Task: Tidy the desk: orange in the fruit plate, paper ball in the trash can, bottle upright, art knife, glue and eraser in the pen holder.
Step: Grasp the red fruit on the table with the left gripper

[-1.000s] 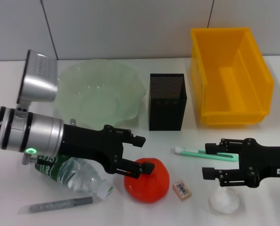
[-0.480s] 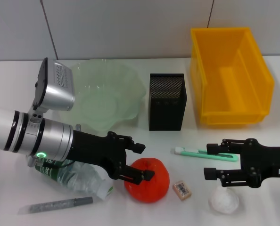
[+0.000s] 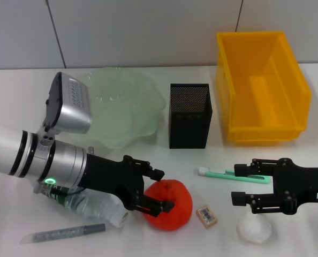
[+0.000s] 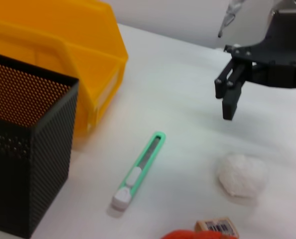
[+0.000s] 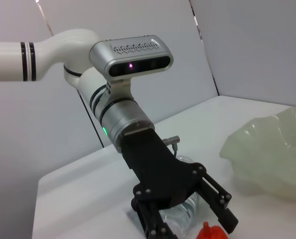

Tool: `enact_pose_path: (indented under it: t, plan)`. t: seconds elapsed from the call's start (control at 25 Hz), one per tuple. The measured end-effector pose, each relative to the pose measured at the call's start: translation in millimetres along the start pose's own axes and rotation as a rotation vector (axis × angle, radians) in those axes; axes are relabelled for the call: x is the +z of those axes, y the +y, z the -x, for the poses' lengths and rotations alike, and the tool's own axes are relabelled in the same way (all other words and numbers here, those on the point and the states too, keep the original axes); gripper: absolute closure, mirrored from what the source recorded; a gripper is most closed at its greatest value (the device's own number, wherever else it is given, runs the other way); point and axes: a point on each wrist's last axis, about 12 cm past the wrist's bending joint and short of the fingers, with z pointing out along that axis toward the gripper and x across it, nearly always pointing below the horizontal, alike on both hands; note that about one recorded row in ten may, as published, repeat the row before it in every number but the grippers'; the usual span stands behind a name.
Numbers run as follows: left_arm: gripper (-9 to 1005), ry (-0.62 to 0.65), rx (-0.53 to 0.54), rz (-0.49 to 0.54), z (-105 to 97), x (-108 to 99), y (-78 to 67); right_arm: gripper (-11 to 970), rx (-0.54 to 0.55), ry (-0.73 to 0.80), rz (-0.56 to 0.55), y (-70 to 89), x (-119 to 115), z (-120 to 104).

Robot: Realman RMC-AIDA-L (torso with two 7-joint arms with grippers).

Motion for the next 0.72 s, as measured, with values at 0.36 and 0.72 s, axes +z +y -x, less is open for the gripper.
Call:
enact_pose_path:
  t: [0.36, 0.72]
  plan:
    - [214, 0.053, 0.030, -0.011, -1.5, 6.9, -1.7, 192, 0.000, -0.001, 0.003, 0.4, 0.0, 0.1]
    - [676, 0.050, 0.029, -0.018, -0.9, 6.4, -2.2, 192, -0.002, -0.003, 0.013, 1.2, -0.1, 1.1]
